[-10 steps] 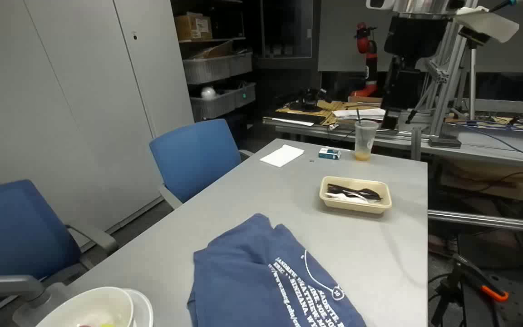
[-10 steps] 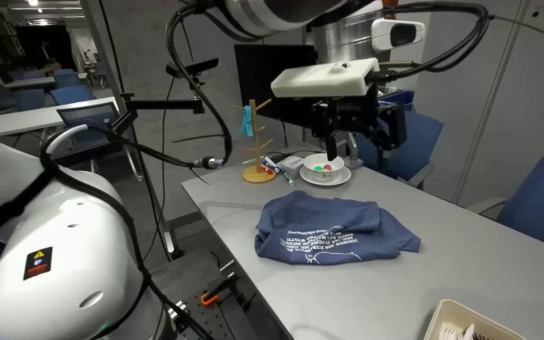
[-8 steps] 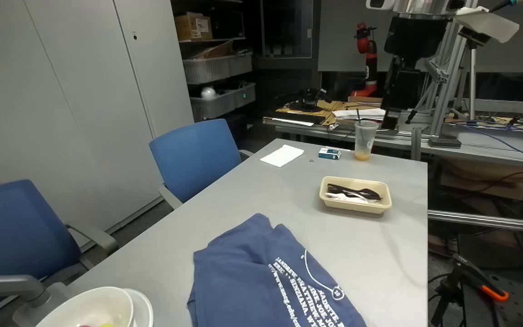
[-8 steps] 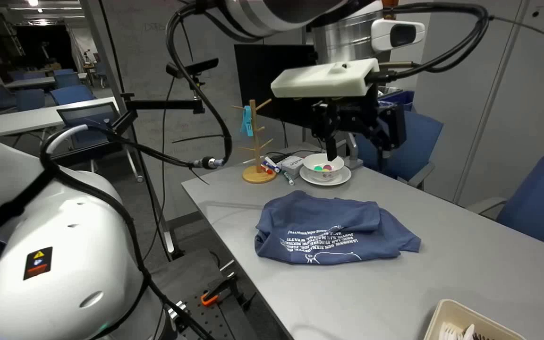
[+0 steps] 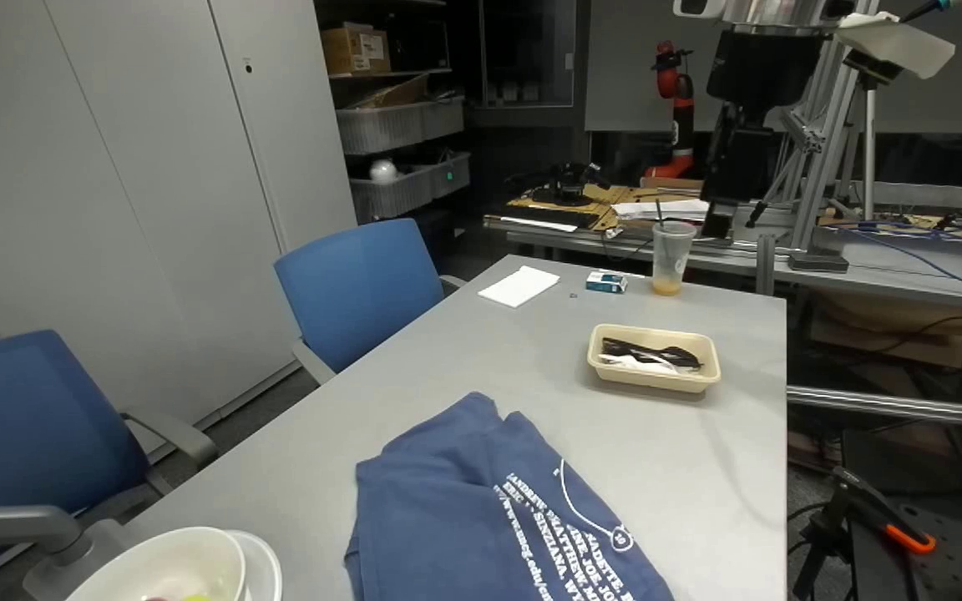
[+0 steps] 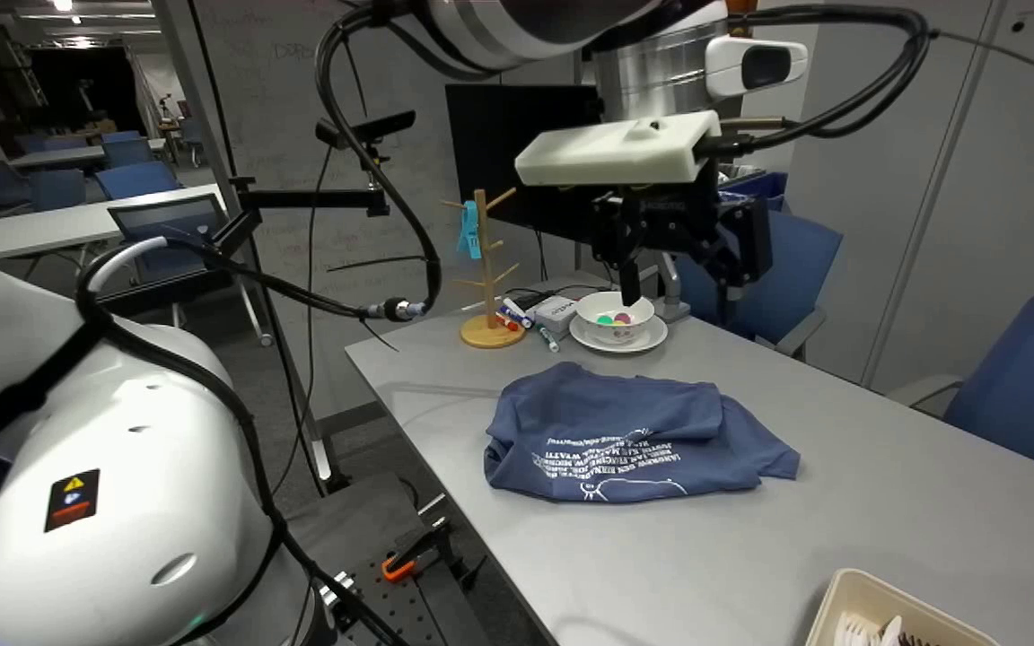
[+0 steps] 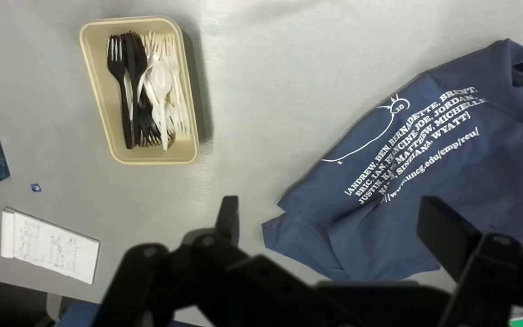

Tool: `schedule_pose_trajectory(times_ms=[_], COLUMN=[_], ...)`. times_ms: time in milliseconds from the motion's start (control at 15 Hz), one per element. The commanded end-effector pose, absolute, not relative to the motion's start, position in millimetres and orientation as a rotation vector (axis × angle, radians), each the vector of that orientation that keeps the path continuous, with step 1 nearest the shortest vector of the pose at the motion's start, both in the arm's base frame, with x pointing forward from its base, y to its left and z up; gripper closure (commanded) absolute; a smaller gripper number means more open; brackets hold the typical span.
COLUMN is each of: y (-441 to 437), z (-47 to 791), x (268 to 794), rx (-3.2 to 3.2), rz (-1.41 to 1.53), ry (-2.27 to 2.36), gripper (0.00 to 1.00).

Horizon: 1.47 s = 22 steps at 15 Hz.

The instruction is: Fold the blue t-shirt once

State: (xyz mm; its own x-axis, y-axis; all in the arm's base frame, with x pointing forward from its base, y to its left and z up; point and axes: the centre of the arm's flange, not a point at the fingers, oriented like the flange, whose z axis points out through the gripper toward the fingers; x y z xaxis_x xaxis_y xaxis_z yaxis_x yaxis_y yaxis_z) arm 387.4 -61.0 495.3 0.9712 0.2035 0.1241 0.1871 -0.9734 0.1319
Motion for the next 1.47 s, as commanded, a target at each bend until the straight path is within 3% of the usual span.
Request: schedule_pose_trajectory(times_ms=[0, 867, 1400], y=[-61.0, -61.0, -8.8], z=[495.4, 495.4, 430.3], x=[387.4, 387.4, 423.2], rx=[3.0, 3.0, 3.037], rz=[0.208, 0.208, 0.142], ry=[0.298, 0.298, 0.505], gripper=[0.0, 0.0, 0.0])
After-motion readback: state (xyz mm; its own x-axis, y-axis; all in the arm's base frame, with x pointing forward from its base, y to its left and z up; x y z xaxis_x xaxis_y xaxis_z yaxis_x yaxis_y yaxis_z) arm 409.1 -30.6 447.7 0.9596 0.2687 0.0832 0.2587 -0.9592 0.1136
